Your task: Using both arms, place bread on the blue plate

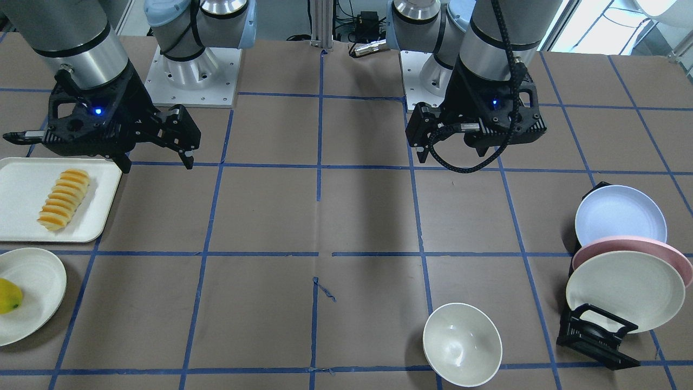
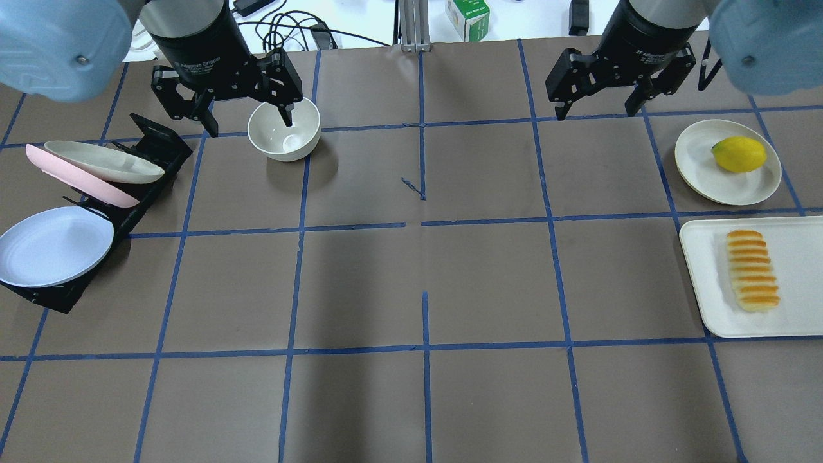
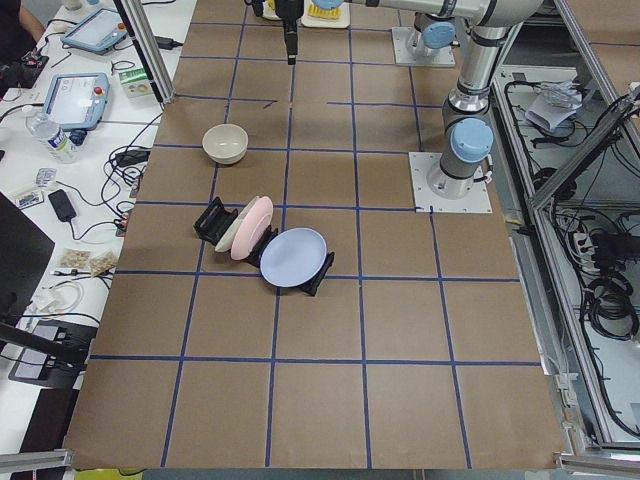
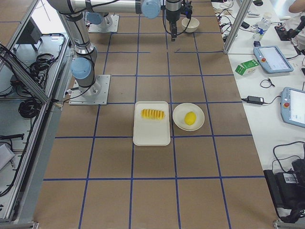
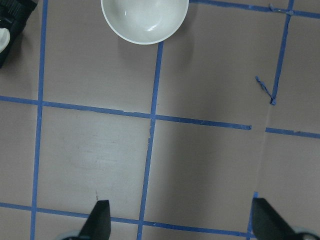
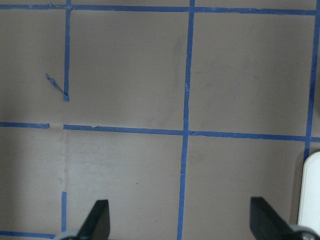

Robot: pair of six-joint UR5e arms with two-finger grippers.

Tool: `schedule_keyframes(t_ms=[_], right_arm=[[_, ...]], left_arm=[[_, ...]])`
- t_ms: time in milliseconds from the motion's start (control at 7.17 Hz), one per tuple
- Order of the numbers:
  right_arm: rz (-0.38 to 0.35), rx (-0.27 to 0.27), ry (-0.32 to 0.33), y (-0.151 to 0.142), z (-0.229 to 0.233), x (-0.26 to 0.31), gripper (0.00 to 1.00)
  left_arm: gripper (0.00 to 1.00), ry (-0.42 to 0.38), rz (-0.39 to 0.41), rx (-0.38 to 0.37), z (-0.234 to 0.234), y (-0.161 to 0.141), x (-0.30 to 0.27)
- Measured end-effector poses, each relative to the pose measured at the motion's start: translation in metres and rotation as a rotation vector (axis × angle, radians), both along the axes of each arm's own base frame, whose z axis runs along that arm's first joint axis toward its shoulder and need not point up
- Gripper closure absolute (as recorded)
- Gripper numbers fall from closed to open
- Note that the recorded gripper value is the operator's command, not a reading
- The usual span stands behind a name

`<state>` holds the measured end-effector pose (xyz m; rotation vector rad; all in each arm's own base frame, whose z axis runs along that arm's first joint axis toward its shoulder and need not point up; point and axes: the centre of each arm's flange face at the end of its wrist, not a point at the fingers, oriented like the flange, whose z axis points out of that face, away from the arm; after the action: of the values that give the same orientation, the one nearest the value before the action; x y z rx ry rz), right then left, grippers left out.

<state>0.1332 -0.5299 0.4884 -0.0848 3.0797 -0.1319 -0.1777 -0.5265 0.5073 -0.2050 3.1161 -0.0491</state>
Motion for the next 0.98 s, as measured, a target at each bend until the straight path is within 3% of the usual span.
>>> schedule_keyframes(t_ms=[977], right_arm=[[0.000, -0.007, 0.000, -0.0002, 0.0016, -0.0015, 0.00]], left_arm=[[0.00, 0.002, 0.000, 0.011, -0.0022, 0.0007, -0.0004]])
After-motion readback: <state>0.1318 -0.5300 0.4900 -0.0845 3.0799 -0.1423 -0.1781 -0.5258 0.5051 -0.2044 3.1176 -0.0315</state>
